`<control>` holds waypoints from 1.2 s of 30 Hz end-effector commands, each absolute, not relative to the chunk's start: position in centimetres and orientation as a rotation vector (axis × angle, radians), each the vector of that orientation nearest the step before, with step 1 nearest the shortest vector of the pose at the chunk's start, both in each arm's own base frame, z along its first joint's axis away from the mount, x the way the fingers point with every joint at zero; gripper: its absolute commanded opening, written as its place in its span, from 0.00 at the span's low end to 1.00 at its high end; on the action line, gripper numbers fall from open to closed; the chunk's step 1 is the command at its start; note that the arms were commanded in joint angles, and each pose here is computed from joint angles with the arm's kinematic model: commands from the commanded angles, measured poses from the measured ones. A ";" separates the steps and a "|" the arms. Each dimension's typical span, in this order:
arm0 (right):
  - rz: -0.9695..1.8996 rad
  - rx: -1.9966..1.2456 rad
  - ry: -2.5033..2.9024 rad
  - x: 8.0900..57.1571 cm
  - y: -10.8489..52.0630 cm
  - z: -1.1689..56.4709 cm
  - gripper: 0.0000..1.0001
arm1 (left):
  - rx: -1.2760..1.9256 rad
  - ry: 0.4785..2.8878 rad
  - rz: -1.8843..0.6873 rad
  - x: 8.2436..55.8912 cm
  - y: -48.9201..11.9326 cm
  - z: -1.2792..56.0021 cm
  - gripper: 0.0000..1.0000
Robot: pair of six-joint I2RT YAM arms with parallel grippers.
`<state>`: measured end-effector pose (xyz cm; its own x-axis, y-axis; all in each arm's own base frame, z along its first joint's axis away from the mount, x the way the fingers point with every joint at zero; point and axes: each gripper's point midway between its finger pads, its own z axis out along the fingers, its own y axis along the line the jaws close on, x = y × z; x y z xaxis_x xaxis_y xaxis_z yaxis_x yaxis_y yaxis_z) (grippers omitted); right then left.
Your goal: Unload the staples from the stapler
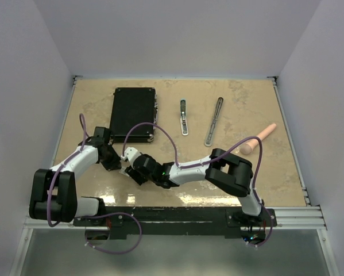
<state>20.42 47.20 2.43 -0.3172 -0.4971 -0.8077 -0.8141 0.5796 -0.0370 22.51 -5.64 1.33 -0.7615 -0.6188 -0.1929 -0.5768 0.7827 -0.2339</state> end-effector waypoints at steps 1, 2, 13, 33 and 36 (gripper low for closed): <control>0.507 -0.942 1.972 21.7 48.2 3.2 0.56 | -0.990 2.727 -0.271 21.5 -6.1 1.3 0.00; 0.505 -0.938 1.974 21.7 48.2 3.1 0.56 | -0.993 2.729 -0.272 21.5 -6.2 1.3 0.00; 0.506 -0.787 2.008 22.6 48.0 3.0 0.56 | -1.078 2.688 -0.325 20.8 -6.7 1.9 0.00; 0.486 -0.737 2.138 22.7 45.0 1.7 0.55 | -1.149 2.636 -0.109 20.7 -4.1 2.4 0.00; 0.510 -0.725 2.151 22.6 45.5 1.6 0.55 | -1.147 2.650 -0.158 20.5 -4.7 2.0 0.00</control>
<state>23.17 45.90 2.41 -0.4598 -0.3227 -0.8273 -0.6683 0.7392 0.0831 20.15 -3.80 1.84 -0.6663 -0.7169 -0.2051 -0.7041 0.6954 -0.1434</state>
